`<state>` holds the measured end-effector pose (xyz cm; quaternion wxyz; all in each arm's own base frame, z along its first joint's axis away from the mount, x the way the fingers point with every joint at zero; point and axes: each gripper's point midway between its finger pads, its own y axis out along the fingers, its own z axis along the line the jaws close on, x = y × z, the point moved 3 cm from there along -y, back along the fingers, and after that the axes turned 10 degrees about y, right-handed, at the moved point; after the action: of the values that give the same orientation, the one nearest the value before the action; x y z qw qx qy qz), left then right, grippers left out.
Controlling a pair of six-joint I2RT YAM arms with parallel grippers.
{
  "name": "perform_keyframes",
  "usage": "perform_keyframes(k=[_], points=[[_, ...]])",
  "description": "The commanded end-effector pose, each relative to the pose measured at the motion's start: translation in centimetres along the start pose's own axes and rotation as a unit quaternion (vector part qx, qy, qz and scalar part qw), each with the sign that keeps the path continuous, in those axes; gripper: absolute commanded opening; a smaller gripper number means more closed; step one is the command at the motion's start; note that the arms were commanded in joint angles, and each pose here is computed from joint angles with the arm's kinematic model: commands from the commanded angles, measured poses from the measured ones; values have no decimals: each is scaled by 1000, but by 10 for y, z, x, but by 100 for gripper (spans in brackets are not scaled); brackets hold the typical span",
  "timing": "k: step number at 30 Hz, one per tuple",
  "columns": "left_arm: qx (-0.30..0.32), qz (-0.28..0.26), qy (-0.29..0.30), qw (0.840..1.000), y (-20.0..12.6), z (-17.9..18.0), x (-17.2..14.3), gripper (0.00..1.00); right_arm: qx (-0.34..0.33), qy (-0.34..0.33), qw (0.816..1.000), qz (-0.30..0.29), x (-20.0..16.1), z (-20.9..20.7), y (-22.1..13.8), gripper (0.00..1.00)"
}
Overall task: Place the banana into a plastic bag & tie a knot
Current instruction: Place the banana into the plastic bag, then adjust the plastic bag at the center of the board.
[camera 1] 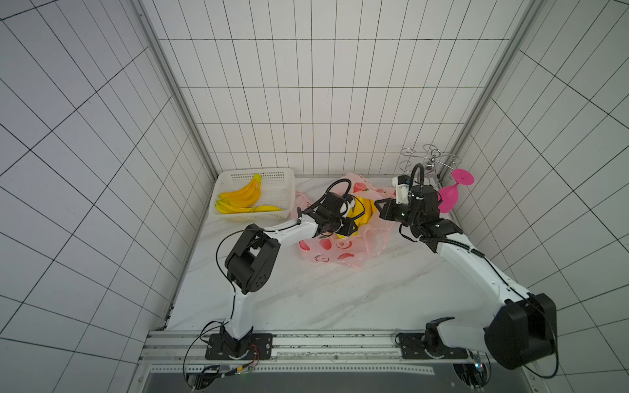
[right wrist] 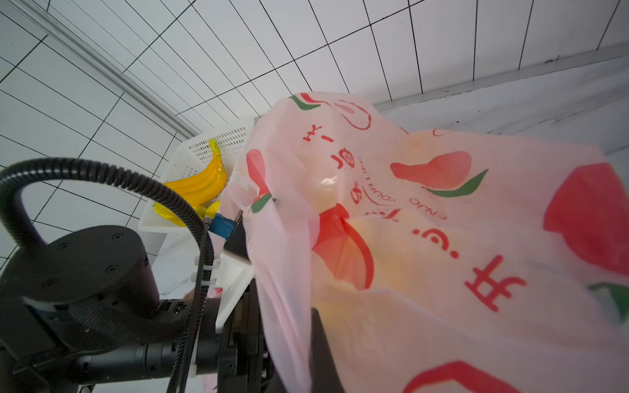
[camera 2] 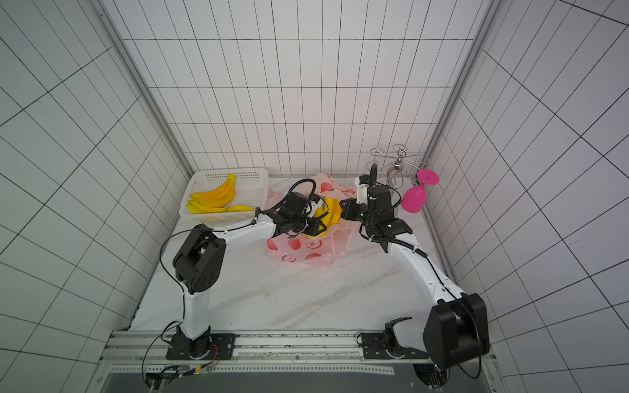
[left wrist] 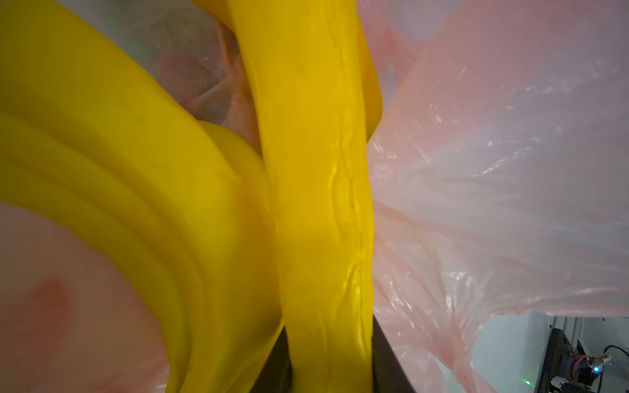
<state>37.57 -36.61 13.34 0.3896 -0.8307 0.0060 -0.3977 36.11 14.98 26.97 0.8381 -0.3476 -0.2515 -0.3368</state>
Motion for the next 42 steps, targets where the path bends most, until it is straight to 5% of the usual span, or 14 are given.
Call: perform_keyframes(k=[1, 8, 17, 22, 25, 36, 42], points=[[8, -49, -12, 999, -1, 4, 30, 36, 6, -4, 1000, -16, 8, 7, -1, 0], [40, -61, 3, 997, -26, -10, 27, 67, -11, -8, 1000, -19, 8, 0, 3, 0], [43, -75, 79, 993, -115, -66, -23, 71, -31, -17, 999, -18, 16, -4, 10, 0], [155, -166, 87, 970, -182, -49, -34, 72, -27, -19, 999, -16, 19, -1, 13, 0], [243, -170, 76, 952, -198, -14, -38, 84, -24, -18, 999, -15, 18, 0, 13, 0], [280, -103, 24, 954, -152, 35, -21, 78, -25, -19, 999, -14, 17, 1, 10, 0], [233, -87, -13, 968, -126, 44, -9, 49, -28, -20, 999, -12, 15, -1, 9, 0]])
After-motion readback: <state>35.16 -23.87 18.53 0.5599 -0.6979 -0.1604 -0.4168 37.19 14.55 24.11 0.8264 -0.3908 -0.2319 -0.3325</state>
